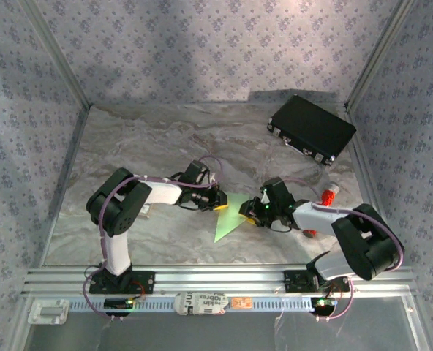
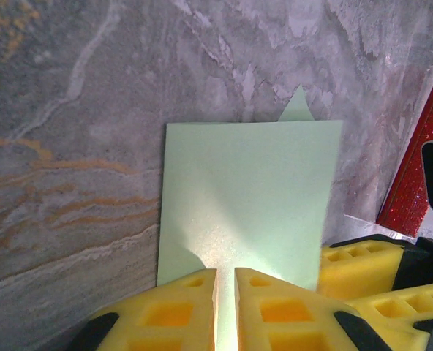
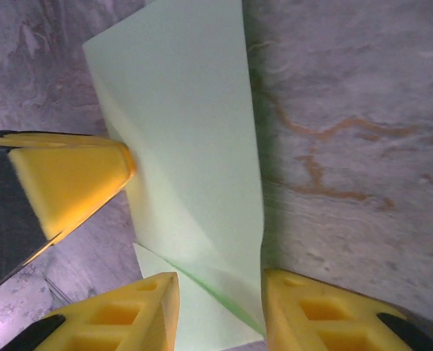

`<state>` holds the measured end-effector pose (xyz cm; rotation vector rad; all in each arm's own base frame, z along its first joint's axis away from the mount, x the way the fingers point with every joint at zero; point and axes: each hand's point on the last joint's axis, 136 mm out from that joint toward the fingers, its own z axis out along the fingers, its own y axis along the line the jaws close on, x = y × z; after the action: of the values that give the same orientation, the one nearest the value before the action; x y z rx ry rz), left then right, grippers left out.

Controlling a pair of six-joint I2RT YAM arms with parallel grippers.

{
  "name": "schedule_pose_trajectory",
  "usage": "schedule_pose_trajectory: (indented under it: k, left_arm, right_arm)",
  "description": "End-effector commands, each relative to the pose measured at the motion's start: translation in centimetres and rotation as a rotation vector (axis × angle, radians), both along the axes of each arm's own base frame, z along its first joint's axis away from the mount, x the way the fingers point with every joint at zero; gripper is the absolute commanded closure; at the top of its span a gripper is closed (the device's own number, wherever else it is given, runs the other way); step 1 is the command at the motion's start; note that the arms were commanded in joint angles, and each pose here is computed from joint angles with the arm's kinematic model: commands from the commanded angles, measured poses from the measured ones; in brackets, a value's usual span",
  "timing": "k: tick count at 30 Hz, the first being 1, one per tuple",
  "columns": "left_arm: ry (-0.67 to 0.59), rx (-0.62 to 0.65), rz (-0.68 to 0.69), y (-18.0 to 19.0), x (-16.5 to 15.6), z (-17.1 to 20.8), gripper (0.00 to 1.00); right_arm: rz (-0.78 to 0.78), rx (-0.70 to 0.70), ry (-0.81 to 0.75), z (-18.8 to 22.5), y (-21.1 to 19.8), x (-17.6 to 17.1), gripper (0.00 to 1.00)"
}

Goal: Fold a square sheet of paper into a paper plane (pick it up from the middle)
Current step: Fold the wing for the fifth time at the center of the table.

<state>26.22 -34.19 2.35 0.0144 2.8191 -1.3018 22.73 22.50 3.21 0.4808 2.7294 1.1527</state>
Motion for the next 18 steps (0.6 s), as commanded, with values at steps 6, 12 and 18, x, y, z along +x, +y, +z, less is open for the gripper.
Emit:
schedule_pose_trajectory:
  k: [6, 12, 18]
  left_arm:
    - [0.053, 0.069, 0.026, 1.5, -0.8, -1.9, 0.86]
    - [0.052, 0.064, 0.024, 1.5, -0.8, -1.8, 0.86]
    - [0.056, 0.056, 0.025, 1.3, -0.8, -1.7, 0.86]
  right_arm:
    - [0.001, 0.040, -0.014, 0.6, 0.5, 0.2, 0.64]
    - [0.004, 0.043, -0.060, 1.0, 0.5, 1.0, 0.64]
    - [0.008, 0.056, -0.089, 1.5, 0.4, 2.4, 0.66]
